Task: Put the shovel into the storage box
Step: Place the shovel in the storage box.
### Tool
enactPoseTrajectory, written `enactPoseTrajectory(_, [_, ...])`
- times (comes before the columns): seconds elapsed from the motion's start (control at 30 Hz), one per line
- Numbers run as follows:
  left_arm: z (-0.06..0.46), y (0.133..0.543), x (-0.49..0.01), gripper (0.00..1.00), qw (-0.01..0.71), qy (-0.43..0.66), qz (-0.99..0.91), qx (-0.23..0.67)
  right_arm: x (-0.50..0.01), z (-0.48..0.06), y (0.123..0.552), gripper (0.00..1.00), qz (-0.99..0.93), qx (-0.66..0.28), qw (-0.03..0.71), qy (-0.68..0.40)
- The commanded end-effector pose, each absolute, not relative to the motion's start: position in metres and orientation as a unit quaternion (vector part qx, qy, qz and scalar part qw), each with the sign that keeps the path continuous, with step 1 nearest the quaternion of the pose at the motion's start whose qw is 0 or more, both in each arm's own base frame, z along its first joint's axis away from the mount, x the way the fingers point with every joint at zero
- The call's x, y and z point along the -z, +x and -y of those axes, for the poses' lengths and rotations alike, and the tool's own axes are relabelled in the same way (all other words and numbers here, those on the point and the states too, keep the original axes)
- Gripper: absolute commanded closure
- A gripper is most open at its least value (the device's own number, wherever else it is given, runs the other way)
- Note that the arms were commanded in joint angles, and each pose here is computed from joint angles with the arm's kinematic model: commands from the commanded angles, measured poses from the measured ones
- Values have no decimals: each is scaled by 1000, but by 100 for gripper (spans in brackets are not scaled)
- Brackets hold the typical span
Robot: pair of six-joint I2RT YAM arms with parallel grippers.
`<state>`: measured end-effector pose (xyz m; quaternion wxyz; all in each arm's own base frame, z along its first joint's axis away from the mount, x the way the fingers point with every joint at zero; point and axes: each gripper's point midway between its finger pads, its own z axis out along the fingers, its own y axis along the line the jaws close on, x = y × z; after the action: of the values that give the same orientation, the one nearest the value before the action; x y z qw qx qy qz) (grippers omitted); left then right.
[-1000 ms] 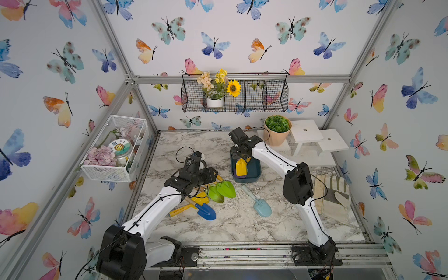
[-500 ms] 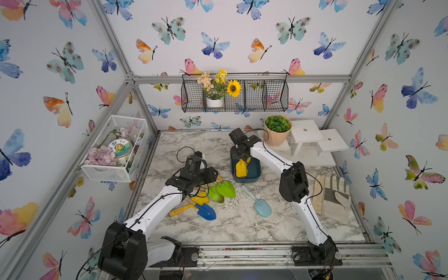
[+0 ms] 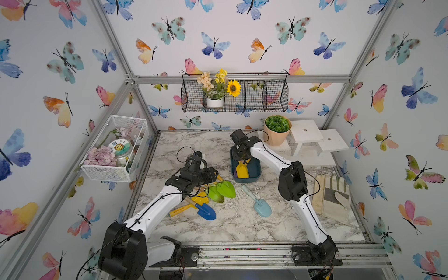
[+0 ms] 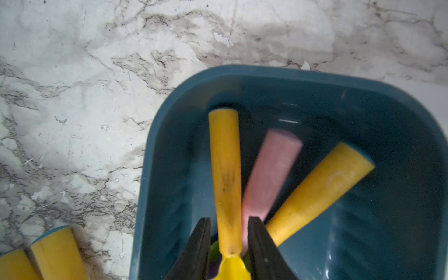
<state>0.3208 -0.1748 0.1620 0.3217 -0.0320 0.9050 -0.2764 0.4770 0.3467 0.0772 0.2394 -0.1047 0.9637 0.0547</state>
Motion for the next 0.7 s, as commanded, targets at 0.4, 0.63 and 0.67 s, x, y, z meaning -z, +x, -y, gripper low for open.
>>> enactPoseTrajectory(0.4, [182, 324, -168, 47, 320, -18, -904, 284, -97, -347, 473, 61, -959, -86, 249, -106])
enactPoseTrajectory(0.63, [179, 324, -167, 47, 312, -27, -909, 275, -121, -345, 462, 58, -949, -110, 267, -125])
enactPoseTrajectory(0.67, [178, 324, -166, 47, 310, -30, -911, 272, -124, -345, 459, 57, -948, -114, 268, -130])
